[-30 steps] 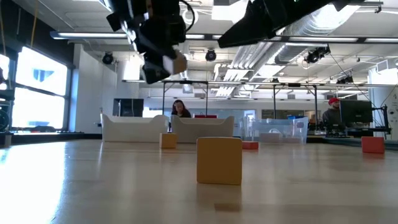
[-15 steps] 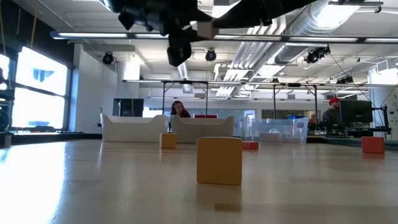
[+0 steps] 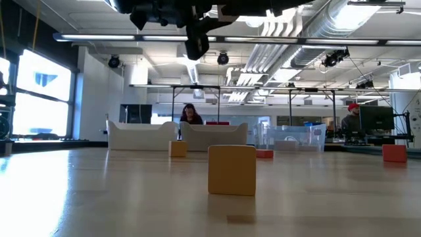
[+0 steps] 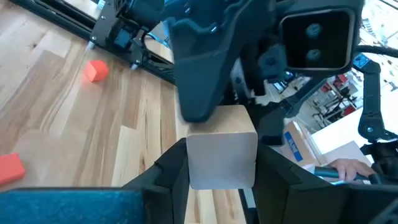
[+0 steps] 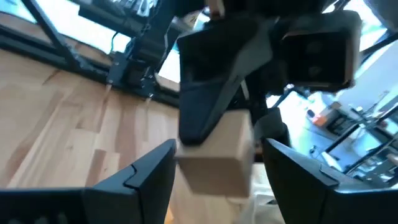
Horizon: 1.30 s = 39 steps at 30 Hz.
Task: Sort & place blocks by color
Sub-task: Put the brown block into the transparent bin
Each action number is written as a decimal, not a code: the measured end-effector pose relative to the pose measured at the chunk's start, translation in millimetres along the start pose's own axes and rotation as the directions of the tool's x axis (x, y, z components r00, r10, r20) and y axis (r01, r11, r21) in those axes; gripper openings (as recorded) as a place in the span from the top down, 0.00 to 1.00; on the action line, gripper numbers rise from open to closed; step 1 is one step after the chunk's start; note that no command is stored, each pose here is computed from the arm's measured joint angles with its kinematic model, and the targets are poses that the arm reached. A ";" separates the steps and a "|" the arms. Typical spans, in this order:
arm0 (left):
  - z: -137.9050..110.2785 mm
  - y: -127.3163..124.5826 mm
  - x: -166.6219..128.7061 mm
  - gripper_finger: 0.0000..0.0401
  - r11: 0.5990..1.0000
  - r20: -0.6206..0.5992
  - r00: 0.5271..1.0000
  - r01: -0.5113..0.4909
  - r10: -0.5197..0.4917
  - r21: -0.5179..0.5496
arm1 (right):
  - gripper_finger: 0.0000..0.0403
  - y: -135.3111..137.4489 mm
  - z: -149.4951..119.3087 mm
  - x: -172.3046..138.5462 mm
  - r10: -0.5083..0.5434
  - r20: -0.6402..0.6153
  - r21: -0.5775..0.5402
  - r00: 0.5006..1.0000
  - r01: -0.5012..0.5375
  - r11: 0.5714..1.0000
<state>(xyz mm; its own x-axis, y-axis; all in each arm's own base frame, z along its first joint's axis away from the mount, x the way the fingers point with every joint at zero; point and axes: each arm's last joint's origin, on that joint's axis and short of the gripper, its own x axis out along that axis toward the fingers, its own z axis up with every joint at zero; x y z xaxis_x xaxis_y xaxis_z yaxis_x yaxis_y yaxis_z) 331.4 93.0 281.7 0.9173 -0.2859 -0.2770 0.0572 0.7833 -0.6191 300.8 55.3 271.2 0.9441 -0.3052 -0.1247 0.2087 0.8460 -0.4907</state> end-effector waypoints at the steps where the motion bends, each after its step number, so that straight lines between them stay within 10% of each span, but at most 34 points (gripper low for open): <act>1: 0.0 0.0 0.0 0.73 1.000 0.000 1.000 0.000 0.000 0.000 | 0.44 -0.3 1.0 -0.2 -0.009 0.006 0.001 1.000 0.009 1.000; 14: 1.2 -0.3 -0.2 0.71 1.000 0.010 1.000 0.004 -0.004 0.001 | 0.71 -1.3 1.2 0.1 -0.021 0.007 -0.018 1.000 0.021 1.000; 27: 1.1 0.7 0.1 0.70 0.999 0.024 0.999 -0.031 0.031 -0.012 | 0.71 -1.7 0.3 0.1 -0.043 -0.010 -0.006 0.999 0.043 0.999; 39: -0.1 6.2 -2.0 0.44 0.988 0.012 0.997 -0.075 0.074 0.134 | 0.72 -5.0 -6.1 0.9 -0.140 -0.101 0.032 0.985 0.144 0.989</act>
<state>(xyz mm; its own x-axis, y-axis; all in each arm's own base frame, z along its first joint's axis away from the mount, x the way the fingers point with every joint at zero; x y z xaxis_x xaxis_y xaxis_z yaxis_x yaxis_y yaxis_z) 329.9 98.3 278.3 0.9238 -0.2200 -0.3133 0.0402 0.8697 -0.4920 299.0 48.1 268.3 0.8750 -0.4631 -0.1412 0.3501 0.8067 -0.4760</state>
